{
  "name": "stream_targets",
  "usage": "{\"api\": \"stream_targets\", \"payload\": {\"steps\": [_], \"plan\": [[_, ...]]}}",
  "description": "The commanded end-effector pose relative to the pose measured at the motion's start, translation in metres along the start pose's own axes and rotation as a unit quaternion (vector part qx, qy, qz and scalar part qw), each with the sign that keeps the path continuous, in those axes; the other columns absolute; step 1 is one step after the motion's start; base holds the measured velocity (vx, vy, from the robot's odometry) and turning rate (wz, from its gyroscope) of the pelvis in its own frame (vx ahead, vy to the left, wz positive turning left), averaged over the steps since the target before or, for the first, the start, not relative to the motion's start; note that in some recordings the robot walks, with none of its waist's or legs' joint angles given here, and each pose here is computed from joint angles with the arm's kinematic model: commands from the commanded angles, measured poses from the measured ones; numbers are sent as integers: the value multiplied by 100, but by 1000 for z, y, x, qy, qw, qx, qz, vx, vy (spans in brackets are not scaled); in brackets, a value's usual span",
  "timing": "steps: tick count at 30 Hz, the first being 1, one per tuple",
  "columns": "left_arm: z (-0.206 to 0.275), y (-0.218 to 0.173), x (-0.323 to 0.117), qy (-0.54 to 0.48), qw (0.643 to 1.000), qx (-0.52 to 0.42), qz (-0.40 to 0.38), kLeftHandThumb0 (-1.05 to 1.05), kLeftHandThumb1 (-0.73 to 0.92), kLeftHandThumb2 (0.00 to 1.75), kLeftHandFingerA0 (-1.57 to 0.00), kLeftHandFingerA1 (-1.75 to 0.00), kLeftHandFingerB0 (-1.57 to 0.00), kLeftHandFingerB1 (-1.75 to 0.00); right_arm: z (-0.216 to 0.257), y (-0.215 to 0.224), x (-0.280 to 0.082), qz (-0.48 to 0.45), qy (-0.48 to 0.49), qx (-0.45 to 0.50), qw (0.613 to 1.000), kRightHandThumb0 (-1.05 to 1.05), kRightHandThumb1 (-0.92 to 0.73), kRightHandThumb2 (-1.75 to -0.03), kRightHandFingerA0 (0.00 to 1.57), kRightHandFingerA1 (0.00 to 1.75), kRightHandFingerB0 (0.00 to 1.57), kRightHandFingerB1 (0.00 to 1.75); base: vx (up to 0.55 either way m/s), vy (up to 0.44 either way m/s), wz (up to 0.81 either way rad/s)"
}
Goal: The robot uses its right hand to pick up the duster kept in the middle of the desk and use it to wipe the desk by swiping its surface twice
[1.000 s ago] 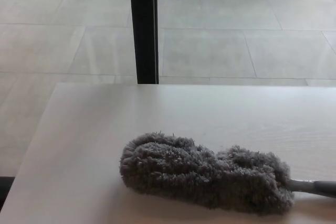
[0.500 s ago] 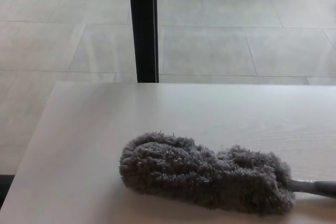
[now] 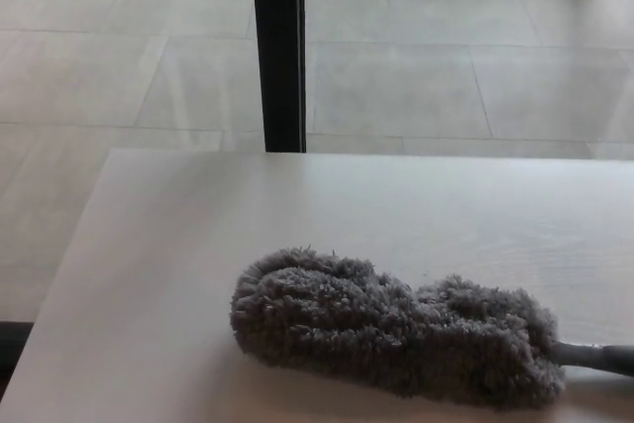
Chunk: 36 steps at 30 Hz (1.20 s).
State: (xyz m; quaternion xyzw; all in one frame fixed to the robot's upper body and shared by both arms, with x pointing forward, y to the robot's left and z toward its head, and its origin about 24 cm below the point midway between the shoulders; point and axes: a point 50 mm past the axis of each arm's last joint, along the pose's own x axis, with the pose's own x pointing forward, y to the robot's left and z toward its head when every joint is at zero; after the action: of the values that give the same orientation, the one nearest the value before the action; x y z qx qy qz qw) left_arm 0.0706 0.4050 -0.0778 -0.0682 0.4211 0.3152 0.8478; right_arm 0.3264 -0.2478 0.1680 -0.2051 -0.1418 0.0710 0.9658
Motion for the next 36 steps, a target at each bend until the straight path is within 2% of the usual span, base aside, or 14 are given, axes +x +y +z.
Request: {"api": "stream_targets", "payload": {"steps": [1, 4, 5, 6, 7, 10, 19, 22, 24, 25, 29, 31, 32, 36], "plan": [[3, 11, -3, 3, 1000, -9, -4, -88, 92, 68, -39, -57, -31, -38, -33, 98, -12, 257, 51, -208, 942, -96, -68, -104, 0, 10, 9, 22, 0, 0, 0], [3, 11, -4, 1, 1000, -9, -4, -87, 92, 68, -41, -57, -32, -39, -37, 102, -15, 269, 55, -232, 933, -99, -70, -106, 0, 8, 6, 22, 0, 0, 0], [3, 11, -4, 3, 1000, -12, -8, -87, 92, 68, -38, -57, -30, -38, -44, 105, -17, 283, 67, -254, 922, -84, -79, -71, 0, 4, 13, 28, 0, 0, 0], [3, 11, -4, 3, 1000, -14, -7, -87, 91, 67, -39, -58, -30, -38, -45, 106, -17, 289, 72, -257, 920, -88, -64, -101, 0, 14, 8, 32, 0, 0, 0], [3, 11, -4, 3, 1000, -14, -6, -86, 92, 68, -40, -57, -30, -38, -46, 106, -18, 291, 73, -263, 917, -83, -79, -64, 0, 9, 15, 26, 0, 0, 0], [2, 12, -4, 2, 1000, -11, -6, -86, 91, 68, -40, -56, -31, -38, -52, 104, -19, 293, 75, -290, 908, -91, -65, -100, 0, 12, 13, 33, 0, 0, 0], [5, 13, -4, 2, 1000, -3, 2, -85, 90, 67, -41, -60, -31, -40, -62, 111, -32, 341, 64, -359, 866, -79, -60, -100, 0, 22, 13, 37, 0, 0, 0], [6, 13, -4, 0, 1000, 12, 3, -87, 90, 67, -45, -60, -32, -40, -65, 114, -37, 354, 57, -391, 848, -76, -77, -64, 0, 29, 16, 27, 0, 0, 0], [5, 13, -4, 3, 1000, 9, 6, -82, 69, 111, -41, -64, -24, -51, -67, 116, -40, 363, 49, -407, 837, -74, -75, -63, 0, 31, 15, 27, 0, 0, 0], [5, 13, -4, 3, 1000, 17, -3, -87, 92, 67, -41, -60, -29, -39, -71, 116, -42, 372, 55, -424, 824, -75, -65, -68, 0, 27, 12, 28, 0, 0, 0], [5, 12, -4, 3, 1000, 18, 1, -86, 90, 67, -43, -58, -33, -39, -79, 113, -48, 366, 44, -450, 813, -64, -68, -60, 2, 42, 17, 31, 0, 0, 0], [5, 13, -4, 3, 1000, 22, 3, -86, 91, 67, -45, -57, -35, -39, -80, 112, -49, 364, 42, -451, 814, -36, -47, -102, 4, 55, 0, 49, 0, 0, 0], [5, 13, -4, 2, 1000, 21, 3, -85, 90, 67, -46, -58, -33, -40, -81, 111, -50, 352, 24, -458, 816, -60, -64, -61, 14, 48, 23, 30, 0, 0, 0], [6, 12, -4, 4, 1000, 20, -2, -84, 90, 67, -41, -59, -32, -42, -87, 106, -55, 317, 1, -478, 819, -49, -63, -59, 33, 63, 31, 34, 0, 0, 0]]}}
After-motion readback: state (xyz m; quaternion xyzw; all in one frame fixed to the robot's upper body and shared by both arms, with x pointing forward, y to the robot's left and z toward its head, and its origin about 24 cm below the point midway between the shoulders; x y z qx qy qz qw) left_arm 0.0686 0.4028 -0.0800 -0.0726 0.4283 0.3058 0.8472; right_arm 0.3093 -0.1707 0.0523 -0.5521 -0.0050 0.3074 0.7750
